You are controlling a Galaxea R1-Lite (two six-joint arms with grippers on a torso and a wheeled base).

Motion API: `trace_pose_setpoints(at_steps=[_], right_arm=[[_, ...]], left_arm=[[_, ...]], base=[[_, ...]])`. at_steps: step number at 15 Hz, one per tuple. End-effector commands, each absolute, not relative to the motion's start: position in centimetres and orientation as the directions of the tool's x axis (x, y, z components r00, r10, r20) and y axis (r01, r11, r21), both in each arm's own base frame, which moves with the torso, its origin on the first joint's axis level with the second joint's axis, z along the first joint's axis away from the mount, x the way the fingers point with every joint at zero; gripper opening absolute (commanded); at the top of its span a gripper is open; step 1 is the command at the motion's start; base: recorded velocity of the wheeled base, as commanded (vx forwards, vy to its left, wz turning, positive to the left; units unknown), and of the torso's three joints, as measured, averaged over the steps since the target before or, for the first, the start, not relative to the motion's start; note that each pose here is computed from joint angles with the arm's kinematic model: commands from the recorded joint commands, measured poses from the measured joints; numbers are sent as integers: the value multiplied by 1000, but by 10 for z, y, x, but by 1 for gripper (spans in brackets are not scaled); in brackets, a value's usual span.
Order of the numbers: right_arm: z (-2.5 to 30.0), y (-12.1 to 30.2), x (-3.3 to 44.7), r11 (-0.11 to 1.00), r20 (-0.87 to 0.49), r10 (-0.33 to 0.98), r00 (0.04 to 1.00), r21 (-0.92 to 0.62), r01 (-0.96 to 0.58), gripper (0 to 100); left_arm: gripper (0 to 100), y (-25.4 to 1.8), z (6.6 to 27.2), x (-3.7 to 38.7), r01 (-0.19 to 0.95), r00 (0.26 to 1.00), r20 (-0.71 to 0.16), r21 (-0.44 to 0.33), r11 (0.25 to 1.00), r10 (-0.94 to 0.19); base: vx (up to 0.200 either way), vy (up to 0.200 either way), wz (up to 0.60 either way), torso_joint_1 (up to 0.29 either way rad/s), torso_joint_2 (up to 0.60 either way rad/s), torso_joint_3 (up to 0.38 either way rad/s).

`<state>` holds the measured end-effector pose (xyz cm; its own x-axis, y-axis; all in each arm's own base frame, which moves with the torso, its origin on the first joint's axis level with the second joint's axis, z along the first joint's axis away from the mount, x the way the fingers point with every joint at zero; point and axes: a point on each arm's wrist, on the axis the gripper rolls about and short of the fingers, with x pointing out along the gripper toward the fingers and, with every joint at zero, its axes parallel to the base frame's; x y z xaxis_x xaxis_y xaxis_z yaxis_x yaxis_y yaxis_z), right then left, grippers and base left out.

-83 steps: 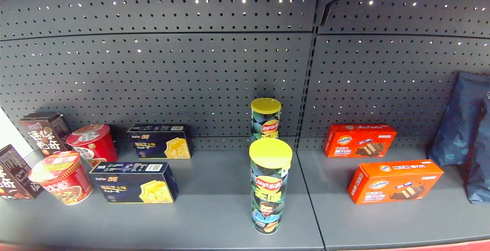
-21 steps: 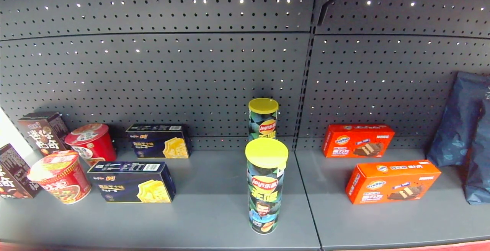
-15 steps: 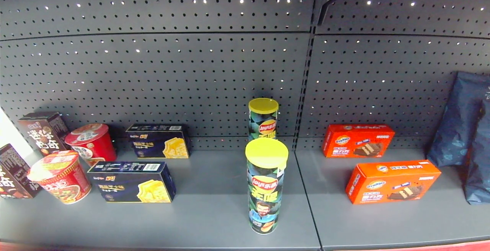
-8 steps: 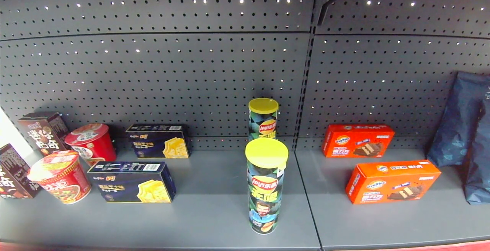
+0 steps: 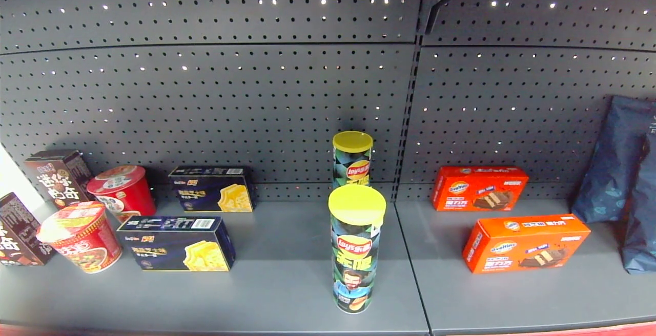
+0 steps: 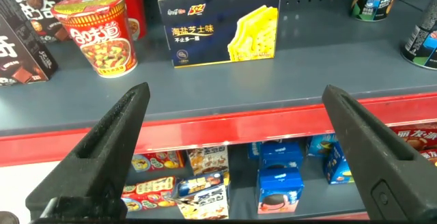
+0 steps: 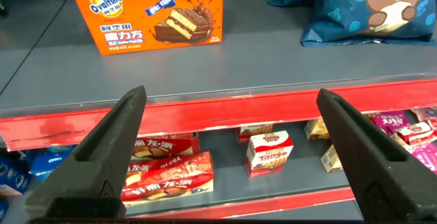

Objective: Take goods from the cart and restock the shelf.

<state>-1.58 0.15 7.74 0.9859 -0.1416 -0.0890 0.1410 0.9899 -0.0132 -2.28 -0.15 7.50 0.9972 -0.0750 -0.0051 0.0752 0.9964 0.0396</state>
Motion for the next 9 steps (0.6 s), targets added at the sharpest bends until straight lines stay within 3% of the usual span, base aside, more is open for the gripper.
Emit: trace_pose_setpoints(at_steps=[1, 9], right_arm=[[77, 1, -16, 990, -90, -142, 986, -14, 141, 100], [77, 1, -16, 990, -90, -142, 986, -16, 141, 100]], left_arm=[[100, -2, 75, -23, 75, 997, -5, 40, 996, -75], [100, -2, 75, -23, 75, 997, -5, 40, 996, -75]], base=[[0, 0, 0, 0, 0, 0], [0, 0, 0, 0, 0, 0]])
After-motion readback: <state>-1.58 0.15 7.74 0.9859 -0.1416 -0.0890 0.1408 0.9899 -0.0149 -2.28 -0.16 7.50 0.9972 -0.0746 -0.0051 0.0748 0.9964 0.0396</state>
